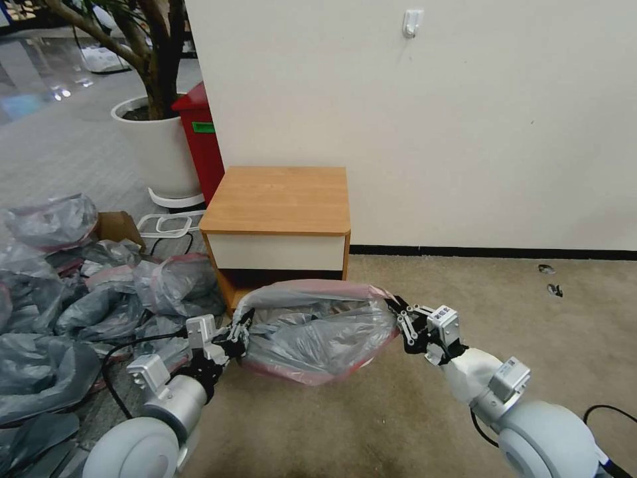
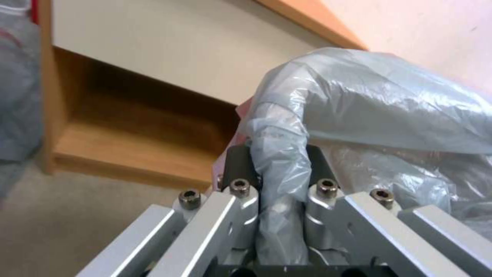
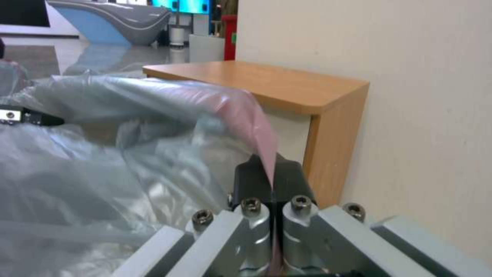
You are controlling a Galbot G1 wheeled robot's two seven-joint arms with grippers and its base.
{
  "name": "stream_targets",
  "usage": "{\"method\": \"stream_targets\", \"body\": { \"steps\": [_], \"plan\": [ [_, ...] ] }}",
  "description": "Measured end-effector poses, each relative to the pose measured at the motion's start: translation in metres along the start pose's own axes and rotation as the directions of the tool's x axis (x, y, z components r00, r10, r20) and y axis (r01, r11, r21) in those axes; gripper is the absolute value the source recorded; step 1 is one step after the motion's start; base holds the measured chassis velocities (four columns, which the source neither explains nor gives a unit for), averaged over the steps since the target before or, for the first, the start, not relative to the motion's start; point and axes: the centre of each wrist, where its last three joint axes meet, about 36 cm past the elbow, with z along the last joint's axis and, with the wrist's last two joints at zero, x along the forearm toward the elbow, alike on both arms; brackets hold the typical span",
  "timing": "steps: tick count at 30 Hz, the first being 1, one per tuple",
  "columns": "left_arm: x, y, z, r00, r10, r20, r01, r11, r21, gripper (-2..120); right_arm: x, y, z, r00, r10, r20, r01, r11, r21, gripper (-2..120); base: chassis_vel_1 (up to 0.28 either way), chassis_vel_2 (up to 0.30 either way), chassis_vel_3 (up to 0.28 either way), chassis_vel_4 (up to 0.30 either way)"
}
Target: Pick up the garbage bag from the table and place it over the trash can.
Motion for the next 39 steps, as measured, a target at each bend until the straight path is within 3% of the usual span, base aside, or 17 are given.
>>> {"method": "stream_targets", "body": {
  "steps": [6, 14, 19, 25, 28, 39],
  "plan": [
    [0.0, -0.002, 0.001, 0.999, 0.045, 0.007, -0.046, 0.997, 0.057, 7, -0.001, 0.005, 0.003, 0.999, -0.006, -0.047, -0.004, 0.978, -0.208, 0, 0.0, 0.0, 0.0, 0.0],
    [-0.002, -0.003, -0.002, 0.999, 0.039, 0.027, -0.041, 0.994, 0.104, 7, 0.002, 0.016, 0.006, 0.992, 0.023, -0.122, -0.059, 0.951, -0.303, 0, 0.0, 0.0, 0.0, 0.0],
    [-0.005, -0.007, -0.004, 0.999, 0.013, 0.033, -0.018, 0.986, 0.165, 7, 0.005, 0.044, 0.008, 0.986, 0.104, -0.127, -0.124, 0.979, -0.163, 0, 0.0, 0.0, 0.0, 0.0],
    [-0.007, -0.008, -0.004, 0.999, -0.022, 0.023, 0.017, 0.984, 0.178, 7, 0.009, 0.058, 0.001, 0.983, 0.146, -0.115, -0.154, 0.985, -0.072, 0, 0.0, 0.0, 0.0, 0.0],
    [-0.008, -0.006, -0.006, 0.998, -0.052, 0.018, 0.048, 0.98, 0.191, 7, 0.012, 0.064, 0.001, 0.98, 0.17, -0.105, -0.165, 0.985, 0.057, 0, 0.0, 0.0, 0.0, 0.0],
    [-0.006, -0.01, -0.008, 0.997, -0.069, 0.026, 0.06, 0.967, 0.249, 7, 0.014, 0.074, 0.018, 0.985, 0.122, -0.121, -0.102, 0.982, 0.161, 0, 0.0, 0.0, 0.0, 0.0]
  ]
}}
